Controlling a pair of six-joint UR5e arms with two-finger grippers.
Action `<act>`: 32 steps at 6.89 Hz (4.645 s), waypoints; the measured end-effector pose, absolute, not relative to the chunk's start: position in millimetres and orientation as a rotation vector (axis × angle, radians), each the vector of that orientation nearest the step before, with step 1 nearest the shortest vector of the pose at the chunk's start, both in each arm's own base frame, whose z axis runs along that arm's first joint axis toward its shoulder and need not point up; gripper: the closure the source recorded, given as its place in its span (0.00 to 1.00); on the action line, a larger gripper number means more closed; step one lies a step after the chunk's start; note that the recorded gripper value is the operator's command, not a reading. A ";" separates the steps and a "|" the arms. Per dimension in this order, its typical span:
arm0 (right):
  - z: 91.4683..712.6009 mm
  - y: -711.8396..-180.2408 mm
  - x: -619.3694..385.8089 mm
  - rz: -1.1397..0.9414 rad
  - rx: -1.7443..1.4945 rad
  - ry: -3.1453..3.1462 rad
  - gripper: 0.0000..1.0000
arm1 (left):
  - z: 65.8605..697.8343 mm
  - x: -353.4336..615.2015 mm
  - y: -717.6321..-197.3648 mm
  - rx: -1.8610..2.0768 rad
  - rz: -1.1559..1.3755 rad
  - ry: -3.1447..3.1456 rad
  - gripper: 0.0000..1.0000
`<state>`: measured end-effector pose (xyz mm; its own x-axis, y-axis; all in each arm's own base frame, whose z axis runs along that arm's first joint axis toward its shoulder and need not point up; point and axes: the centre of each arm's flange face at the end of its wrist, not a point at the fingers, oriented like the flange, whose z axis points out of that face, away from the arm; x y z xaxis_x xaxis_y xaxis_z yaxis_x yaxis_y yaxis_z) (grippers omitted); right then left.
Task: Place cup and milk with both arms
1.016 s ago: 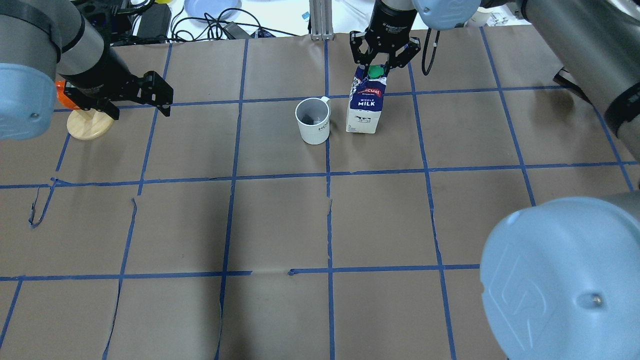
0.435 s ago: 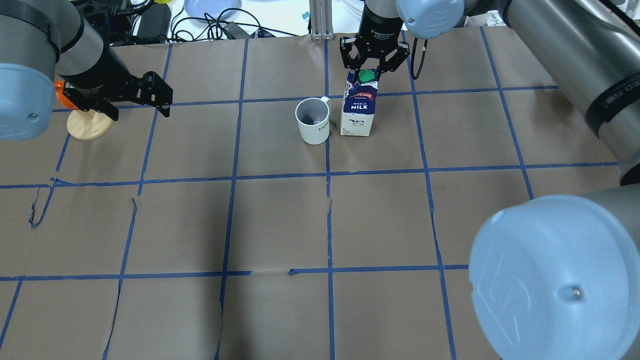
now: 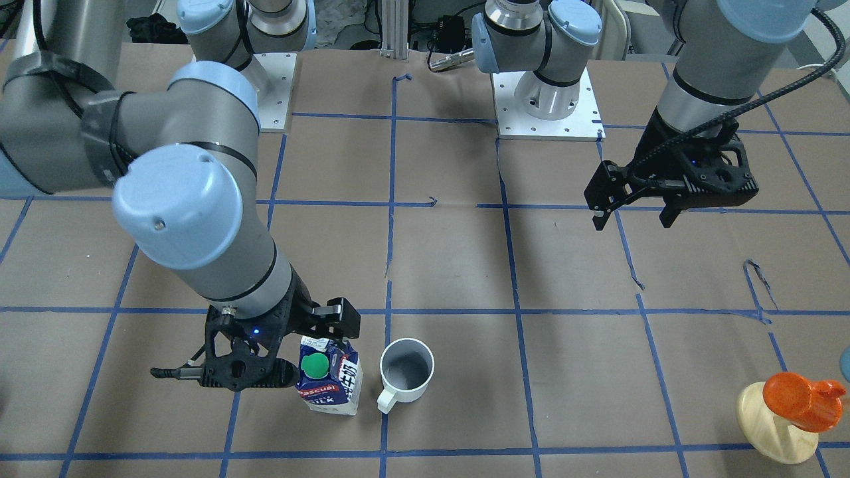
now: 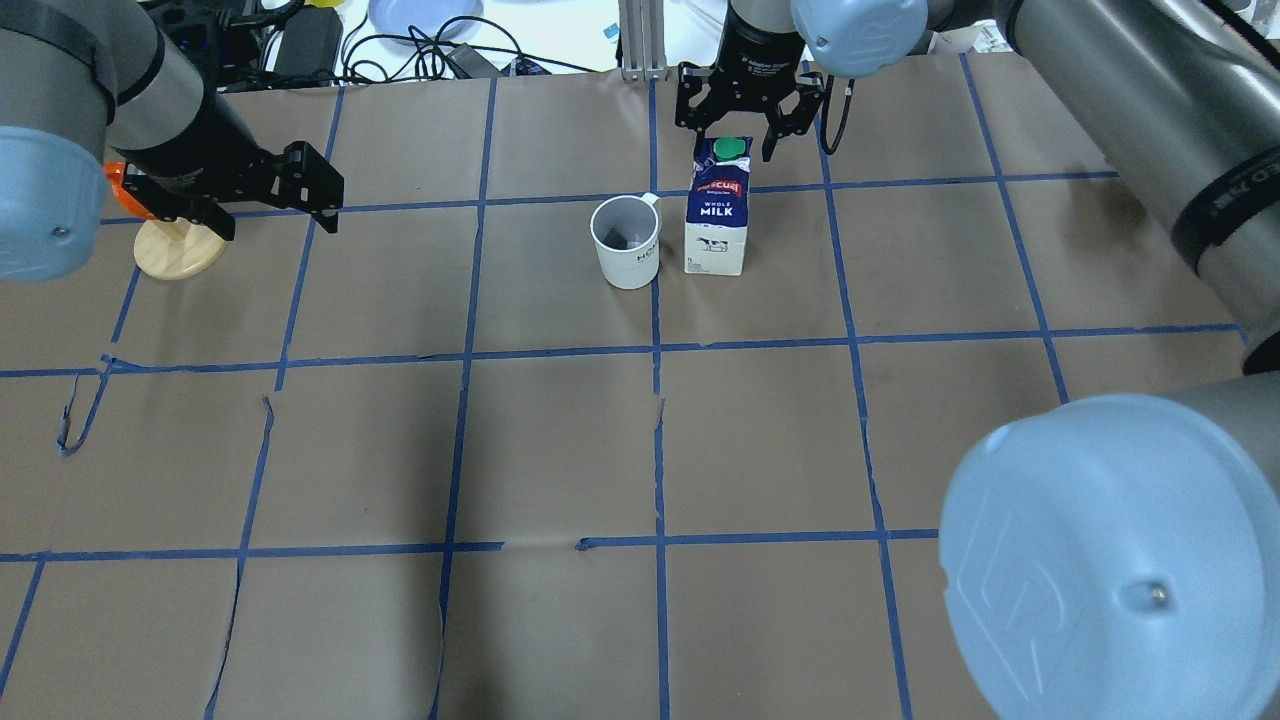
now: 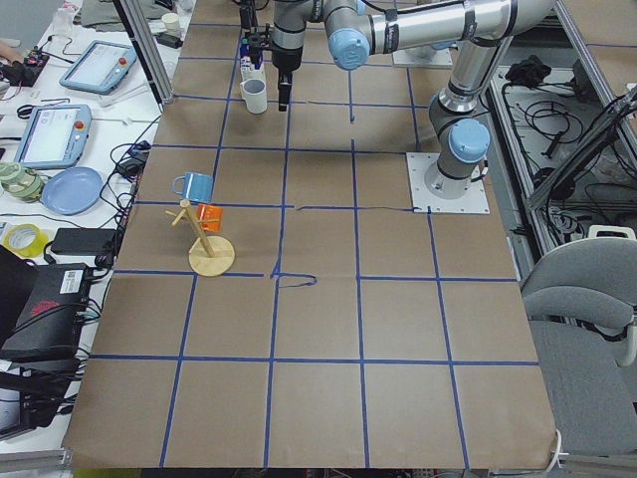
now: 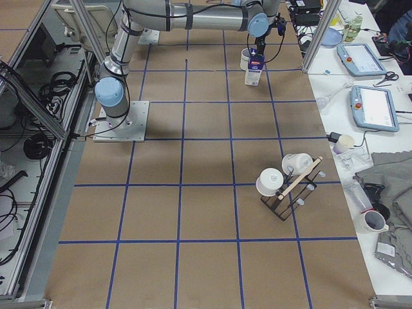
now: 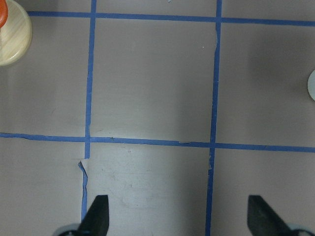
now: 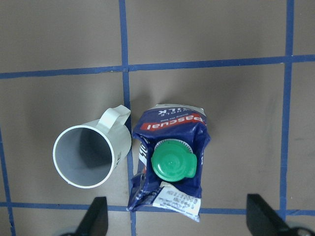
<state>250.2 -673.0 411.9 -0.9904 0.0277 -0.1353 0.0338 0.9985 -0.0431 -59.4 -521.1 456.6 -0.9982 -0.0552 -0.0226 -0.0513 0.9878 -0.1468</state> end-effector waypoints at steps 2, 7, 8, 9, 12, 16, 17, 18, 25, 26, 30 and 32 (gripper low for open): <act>484.2 -637.9 211.0 -0.121 0.103 3.036 0.00 | 461.0 -58.9 -520.9 -0.085 -0.241 3.105 0.00; 515.2 -536.3 144.9 -0.098 0.063 3.104 0.00 | 464.6 -55.4 -519.5 -0.099 -0.244 3.108 0.00; 514.3 -531.9 144.4 -0.095 0.059 3.106 0.00 | 464.9 -55.4 -519.3 -0.099 -0.245 3.108 0.00; 514.3 -530.2 144.2 -0.095 0.057 3.108 0.00 | 465.2 -55.2 -519.1 -0.100 -0.245 3.108 0.00; 514.0 -528.6 145.0 -0.089 0.052 3.108 0.00 | 465.0 -55.1 -519.4 -0.100 -0.245 3.108 0.00; 513.1 -528.4 143.3 -0.085 0.031 3.126 0.00 | 462.7 -54.0 -521.4 -0.101 -0.238 3.108 0.00; 513.1 -528.5 142.8 -0.085 0.031 3.129 0.00 | 464.4 -54.3 -519.5 -0.102 -0.236 3.108 0.00; 513.0 -528.5 142.7 -0.085 0.031 3.130 0.00 | 466.6 -54.9 -516.7 -0.101 -0.228 3.109 0.00; 513.2 -528.2 143.8 -0.086 -0.001 3.130 0.00 | 468.9 -56.4 -513.7 -0.098 -0.222 3.110 0.00; 513.2 -528.2 143.9 -0.087 -0.008 3.130 0.00 | 469.5 -56.6 -513.1 -0.098 -0.224 3.111 0.00; 513.2 -528.4 143.4 -0.087 -0.027 3.131 0.00 | 470.2 -57.2 -512.8 -0.098 -0.228 3.116 0.00; 513.2 -528.6 143.0 -0.087 -0.035 3.132 0.00 | 470.3 -58.6 -512.9 -0.095 -0.231 3.119 0.00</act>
<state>143.0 -528.6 513.2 -0.9997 -0.0223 -0.0075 -0.0218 0.9982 -0.0559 -58.6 -512.9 470.3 -0.9981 -0.0612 -0.0077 -0.0594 0.9873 -0.1473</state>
